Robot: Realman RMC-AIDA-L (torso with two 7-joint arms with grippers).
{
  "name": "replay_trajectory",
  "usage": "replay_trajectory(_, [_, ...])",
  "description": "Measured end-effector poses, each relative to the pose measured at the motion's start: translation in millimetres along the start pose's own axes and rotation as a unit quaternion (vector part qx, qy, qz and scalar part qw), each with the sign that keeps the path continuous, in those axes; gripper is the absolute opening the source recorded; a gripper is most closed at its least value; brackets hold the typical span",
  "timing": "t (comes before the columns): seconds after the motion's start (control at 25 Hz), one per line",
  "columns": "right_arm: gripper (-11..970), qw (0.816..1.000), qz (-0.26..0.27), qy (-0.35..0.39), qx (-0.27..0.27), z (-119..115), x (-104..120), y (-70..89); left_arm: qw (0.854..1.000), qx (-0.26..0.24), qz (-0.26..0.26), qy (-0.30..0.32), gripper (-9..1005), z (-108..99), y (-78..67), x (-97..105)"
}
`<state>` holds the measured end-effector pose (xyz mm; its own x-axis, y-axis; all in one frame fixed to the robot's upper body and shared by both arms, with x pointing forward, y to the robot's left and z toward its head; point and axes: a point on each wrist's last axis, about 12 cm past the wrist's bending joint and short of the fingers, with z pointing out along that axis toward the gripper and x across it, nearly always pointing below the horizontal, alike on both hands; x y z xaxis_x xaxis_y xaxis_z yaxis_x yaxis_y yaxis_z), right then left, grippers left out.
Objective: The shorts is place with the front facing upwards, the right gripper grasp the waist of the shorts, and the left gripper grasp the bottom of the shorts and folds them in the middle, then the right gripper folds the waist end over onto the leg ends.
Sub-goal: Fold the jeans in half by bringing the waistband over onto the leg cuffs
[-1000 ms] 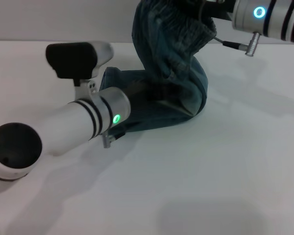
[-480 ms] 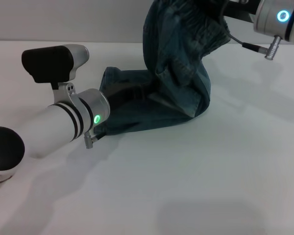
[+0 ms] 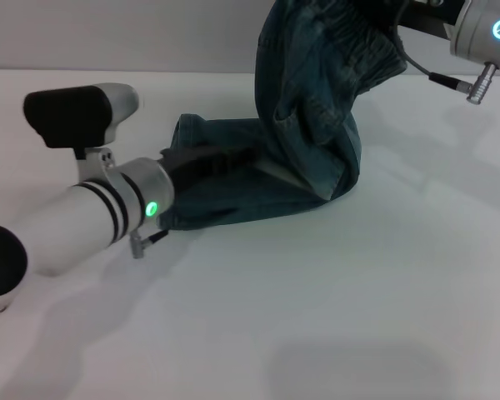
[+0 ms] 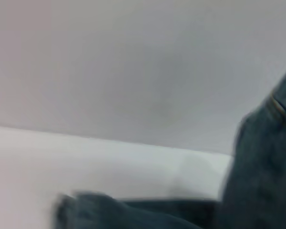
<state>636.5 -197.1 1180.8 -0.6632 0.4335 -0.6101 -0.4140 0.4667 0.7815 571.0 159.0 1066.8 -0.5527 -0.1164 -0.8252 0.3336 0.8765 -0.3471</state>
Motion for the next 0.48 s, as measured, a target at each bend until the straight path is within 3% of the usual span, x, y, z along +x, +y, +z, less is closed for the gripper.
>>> replay_trajectory(0.16, [43, 1.0, -0.002, 0.007, 0.001, 2.5, 2.3, 0.3, 0.999, -0.026, 0.015, -0.024, 864, -7.7, 17.4, -10.5])
replay_trajectory(0.2, [43, 1.0, -0.001, 0.009, 0.001, 3.3, 3.4, 0.2, 0.998, -0.041, 0.019, -0.037, 864, -12.8, 26.2, -15.7])
replay_trajectory(0.24, [43, 1.0, -0.001, 0.011, 0.002, 3.9, 4.3, -0.3, 0.995, -0.074, 0.015, -0.066, 864, -24.6, 45.5, -26.4])
replay_trajectory(0.48, [44, 0.999, 0.015, 0.026, 0.013, 9.4, 13.1, -9.3, 0.979, -0.154, -0.011, -0.131, 864, -55.1, 87.8, -45.5])
